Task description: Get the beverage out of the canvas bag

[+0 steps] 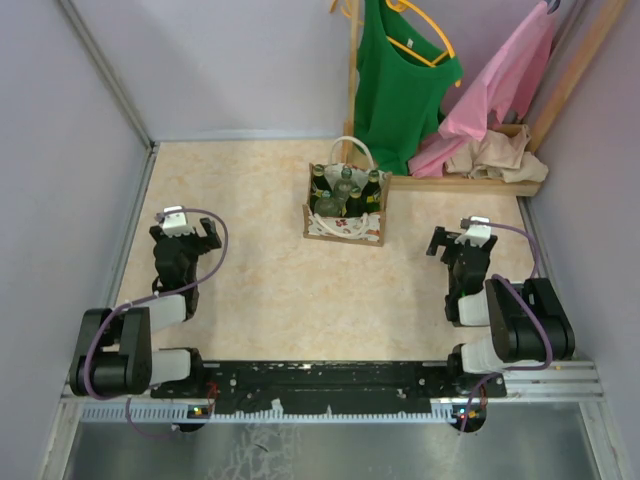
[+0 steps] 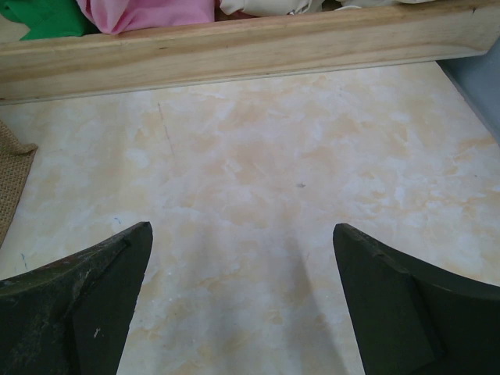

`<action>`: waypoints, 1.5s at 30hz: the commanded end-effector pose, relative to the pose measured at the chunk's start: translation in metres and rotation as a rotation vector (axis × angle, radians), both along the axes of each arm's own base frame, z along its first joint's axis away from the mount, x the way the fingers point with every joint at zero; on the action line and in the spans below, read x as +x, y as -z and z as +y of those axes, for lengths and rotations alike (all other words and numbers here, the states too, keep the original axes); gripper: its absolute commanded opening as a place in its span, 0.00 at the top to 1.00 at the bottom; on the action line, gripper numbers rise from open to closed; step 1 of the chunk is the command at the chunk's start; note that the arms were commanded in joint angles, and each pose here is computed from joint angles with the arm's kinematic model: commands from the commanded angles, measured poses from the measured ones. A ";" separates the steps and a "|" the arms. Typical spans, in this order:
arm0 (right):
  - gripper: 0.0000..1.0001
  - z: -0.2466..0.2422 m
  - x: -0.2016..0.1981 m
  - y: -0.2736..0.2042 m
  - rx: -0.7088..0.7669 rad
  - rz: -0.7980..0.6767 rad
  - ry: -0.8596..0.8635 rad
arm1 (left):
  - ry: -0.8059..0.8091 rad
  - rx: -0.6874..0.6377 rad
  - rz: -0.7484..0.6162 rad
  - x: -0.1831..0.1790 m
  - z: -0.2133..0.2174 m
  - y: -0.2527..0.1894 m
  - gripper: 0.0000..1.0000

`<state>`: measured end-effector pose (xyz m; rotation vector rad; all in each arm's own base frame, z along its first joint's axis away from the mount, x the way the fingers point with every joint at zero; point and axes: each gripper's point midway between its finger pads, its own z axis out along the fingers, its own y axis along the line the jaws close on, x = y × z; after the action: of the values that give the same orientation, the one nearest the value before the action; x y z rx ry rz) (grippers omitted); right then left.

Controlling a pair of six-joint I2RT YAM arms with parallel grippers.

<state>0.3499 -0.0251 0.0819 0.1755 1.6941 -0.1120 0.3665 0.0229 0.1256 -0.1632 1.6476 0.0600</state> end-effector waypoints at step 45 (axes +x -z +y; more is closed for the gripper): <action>0.01 0.002 0.013 -0.025 -0.010 -0.086 -0.005 | 0.704 -0.099 -0.153 0.063 -0.194 -0.183 0.00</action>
<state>0.3499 -0.0251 0.0819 0.1755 1.6941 -0.1120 0.4211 -0.1444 0.2907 0.2933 1.4539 -0.4466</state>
